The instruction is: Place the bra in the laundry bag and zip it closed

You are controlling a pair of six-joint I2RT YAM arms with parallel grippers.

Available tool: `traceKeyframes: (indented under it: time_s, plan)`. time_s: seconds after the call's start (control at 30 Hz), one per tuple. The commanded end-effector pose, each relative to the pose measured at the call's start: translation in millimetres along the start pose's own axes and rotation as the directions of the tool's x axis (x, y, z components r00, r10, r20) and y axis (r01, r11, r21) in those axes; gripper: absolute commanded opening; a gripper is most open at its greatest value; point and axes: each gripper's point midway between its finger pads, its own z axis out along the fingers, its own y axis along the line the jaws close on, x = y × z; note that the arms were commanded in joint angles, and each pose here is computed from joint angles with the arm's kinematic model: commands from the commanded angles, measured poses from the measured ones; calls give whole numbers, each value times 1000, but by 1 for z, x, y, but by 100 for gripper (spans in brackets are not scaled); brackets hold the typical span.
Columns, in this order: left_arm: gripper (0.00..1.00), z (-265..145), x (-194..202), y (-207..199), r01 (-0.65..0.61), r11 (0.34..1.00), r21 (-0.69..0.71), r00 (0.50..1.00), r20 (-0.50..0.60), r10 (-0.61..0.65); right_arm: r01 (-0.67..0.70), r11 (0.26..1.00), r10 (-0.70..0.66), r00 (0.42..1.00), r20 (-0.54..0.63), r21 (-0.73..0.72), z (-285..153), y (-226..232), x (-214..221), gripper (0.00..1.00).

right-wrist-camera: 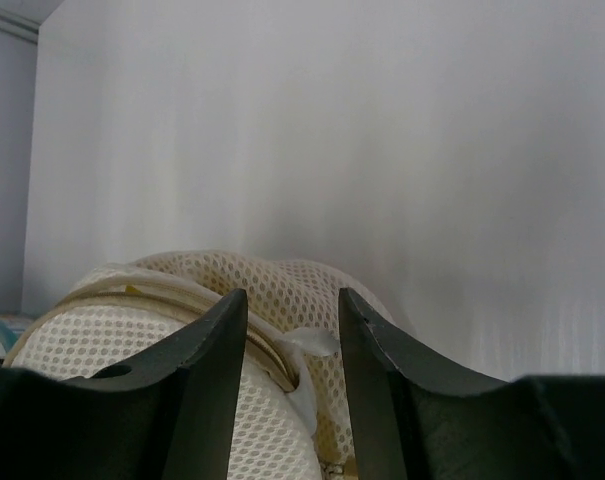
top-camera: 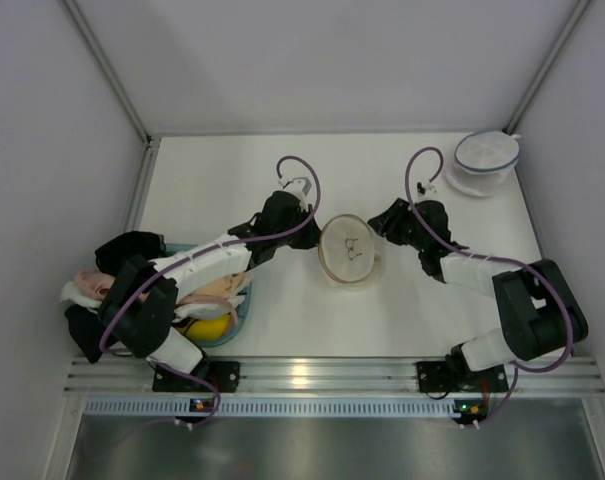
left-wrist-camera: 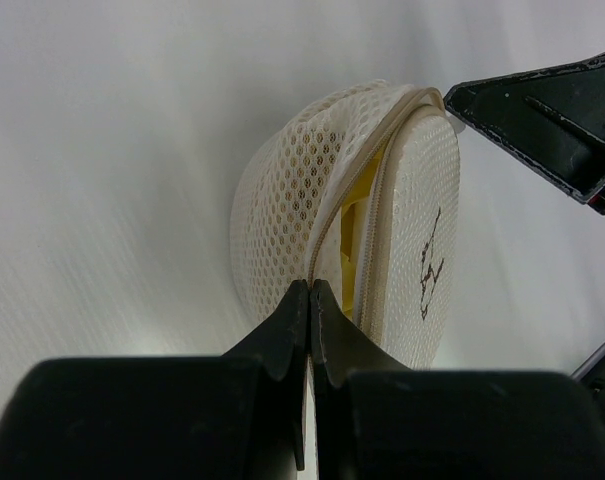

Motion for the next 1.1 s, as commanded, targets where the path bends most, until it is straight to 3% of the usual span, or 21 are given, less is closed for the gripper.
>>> traceKeyframes:
  time_s: [0.0,0.2,0.43,0.53,0.57,0.8,0.9,1.07]
  plan:
    - [0,-4,-23,-11,-13,999,37,997,82,10,41,999,-42,997,57,20,2,14,-22,43]
    - [0,-4,-21,-10,-9,999,35,997,76,6,40,997,-43,998,41,63,-4,10,-20,46]
    - [0,-5,-21,-11,-13,999,42,997,78,10,34,999,-36,999,33,37,6,18,-18,41]
    - [0,-7,-23,-10,-18,999,37,996,87,14,44,998,-45,999,27,38,12,21,-17,20]
    - [0,-8,-24,-11,-22,999,36,996,90,19,48,998,-49,999,23,34,12,23,-18,0]
    - [0,-23,-29,0,-91,995,-50,994,63,94,115,993,-115,991,72,5,-16,56,-53,0]
    - [0,-33,-37,13,-109,983,-148,991,61,119,166,986,-164,982,92,-16,-36,78,-72,0]
    - [0,-47,-30,12,-77,980,-183,997,-43,70,241,970,-242,970,6,41,-62,81,-75,0]
